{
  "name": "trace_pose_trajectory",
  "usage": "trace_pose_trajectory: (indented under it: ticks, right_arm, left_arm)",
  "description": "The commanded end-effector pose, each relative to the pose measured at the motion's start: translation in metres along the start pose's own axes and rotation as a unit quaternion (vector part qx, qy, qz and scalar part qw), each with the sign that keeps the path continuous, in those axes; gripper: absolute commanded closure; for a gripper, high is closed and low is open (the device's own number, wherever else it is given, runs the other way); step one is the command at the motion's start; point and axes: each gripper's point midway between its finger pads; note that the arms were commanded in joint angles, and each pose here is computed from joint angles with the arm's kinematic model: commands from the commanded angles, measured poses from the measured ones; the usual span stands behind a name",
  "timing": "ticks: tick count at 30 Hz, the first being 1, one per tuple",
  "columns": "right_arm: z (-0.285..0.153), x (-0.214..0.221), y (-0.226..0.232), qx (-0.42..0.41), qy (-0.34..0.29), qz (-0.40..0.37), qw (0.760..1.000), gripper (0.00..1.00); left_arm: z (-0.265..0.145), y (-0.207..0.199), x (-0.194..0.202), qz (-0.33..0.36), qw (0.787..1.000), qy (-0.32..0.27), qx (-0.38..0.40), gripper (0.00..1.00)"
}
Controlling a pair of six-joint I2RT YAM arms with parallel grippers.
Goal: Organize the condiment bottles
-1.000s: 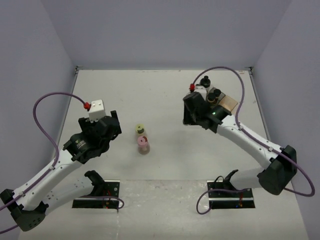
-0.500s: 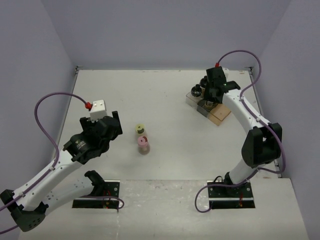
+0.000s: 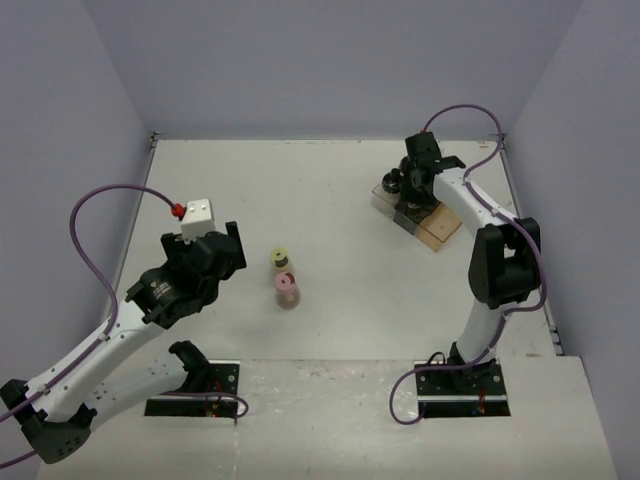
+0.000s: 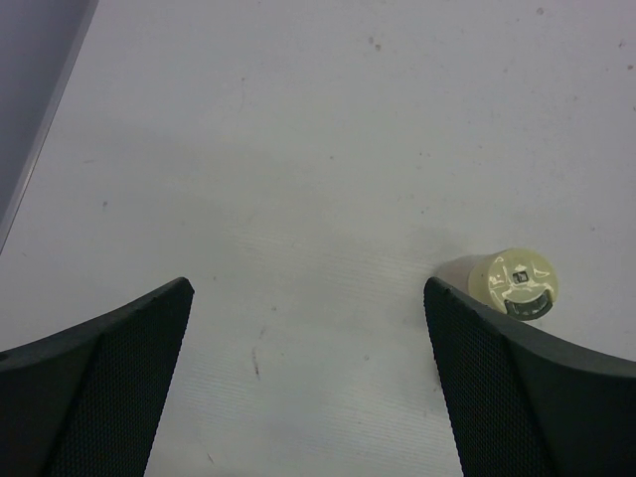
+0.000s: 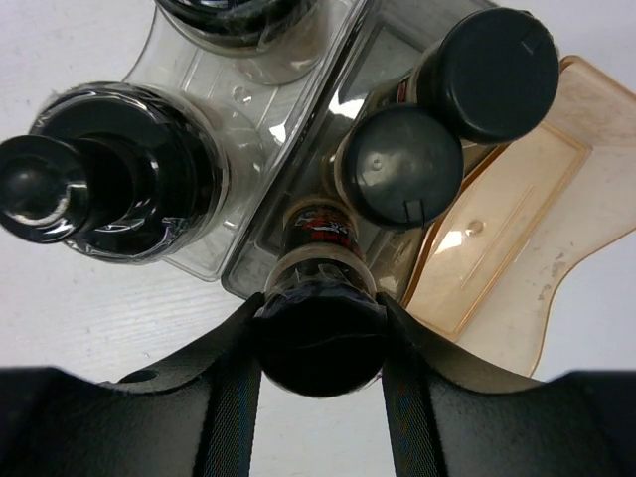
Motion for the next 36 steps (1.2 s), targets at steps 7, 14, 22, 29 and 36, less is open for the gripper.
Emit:
trace_pose_trajectory:
  ticks: [7, 14, 22, 29, 36]
  right_arm:
    - [0.018, 0.007, 0.006, -0.006, 0.018, -0.003, 1.000, 0.60]
    - [0.002, 0.000, 0.006, -0.011, 0.011, 0.000, 1.000, 0.34]
    - [-0.063, -0.014, 0.019, -0.057, -0.029, -0.007, 0.998, 0.28]
    - [-0.179, 0.070, 0.118, -0.250, -0.073, -0.111, 0.959, 0.01]
    - [-0.215, 0.202, 0.200, -0.300, -0.017, -0.223, 0.927, 0.01]
  left_arm:
    - [0.002, -0.001, -0.004, 0.000, 1.000, -0.011, 0.002, 0.00]
    - [0.002, -0.002, -0.004, 0.004, 1.000, -0.009, 0.004, 0.00]
    - [0.003, -0.001, -0.004, 0.003, 1.000, -0.010, -0.002, 0.00]
    - [0.016, 0.035, 0.002, -0.018, 0.993, 0.020, -0.111, 0.00]
    - [0.024, 0.054, -0.002, -0.053, 0.991, 0.020, -0.123, 0.00]
Point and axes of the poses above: each gripper's point midway between its finger pads, its own z axis out along the fingers, its own y axis along the line the jaws close on, x = y × z, and after that the axes turned 9 degrees about z, right-handed
